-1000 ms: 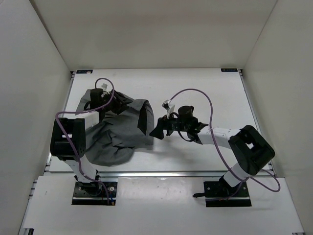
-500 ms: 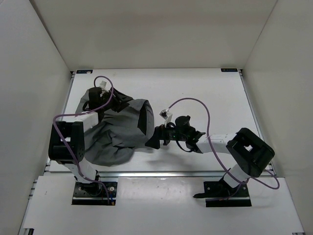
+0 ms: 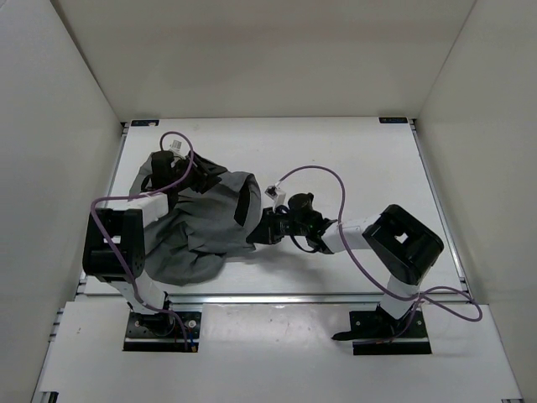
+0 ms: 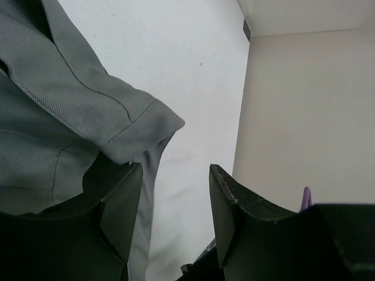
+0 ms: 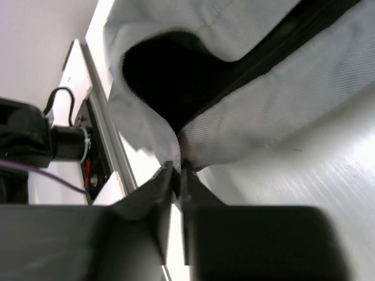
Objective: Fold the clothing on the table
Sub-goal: Flatten the skirt out
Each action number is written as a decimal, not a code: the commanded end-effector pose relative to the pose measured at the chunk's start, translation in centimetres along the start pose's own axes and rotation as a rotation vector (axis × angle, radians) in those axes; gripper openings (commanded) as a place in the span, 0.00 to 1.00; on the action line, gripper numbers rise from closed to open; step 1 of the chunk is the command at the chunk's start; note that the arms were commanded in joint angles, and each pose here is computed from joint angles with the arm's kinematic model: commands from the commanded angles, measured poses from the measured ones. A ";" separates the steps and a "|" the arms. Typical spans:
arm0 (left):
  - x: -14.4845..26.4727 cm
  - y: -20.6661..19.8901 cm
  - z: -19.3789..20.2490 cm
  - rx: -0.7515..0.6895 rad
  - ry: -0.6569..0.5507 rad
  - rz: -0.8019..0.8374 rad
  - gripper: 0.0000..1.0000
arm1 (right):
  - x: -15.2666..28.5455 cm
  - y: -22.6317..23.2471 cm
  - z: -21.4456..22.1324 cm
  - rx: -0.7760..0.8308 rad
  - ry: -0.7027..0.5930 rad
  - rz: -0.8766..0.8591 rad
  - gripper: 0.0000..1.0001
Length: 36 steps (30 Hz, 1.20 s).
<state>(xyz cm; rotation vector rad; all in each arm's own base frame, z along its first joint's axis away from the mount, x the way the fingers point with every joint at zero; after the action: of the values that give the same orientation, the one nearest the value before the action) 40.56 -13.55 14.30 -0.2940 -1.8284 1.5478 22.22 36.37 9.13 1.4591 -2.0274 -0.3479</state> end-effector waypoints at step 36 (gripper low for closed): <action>-0.5 3.8 10.7 -0.418 0.336 -0.379 0.67 | 9.6 -3.7 8.4 -0.187 0.273 0.167 0.00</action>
<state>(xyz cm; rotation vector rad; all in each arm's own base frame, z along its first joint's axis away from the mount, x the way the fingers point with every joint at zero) 32.48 -19.93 5.68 -0.2411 -1.7024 0.6768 17.47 25.17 3.78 1.1242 -1.8115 -0.2707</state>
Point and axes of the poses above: each gripper's point midway between its finger pads, its own x axis back along the fingers, its own y axis along the line the jaws close on, z = x × y, the point moved 2 cm from there along x, back along the fingers, and after that the axes turned 15 degrees about x, right-handed, at the moved point
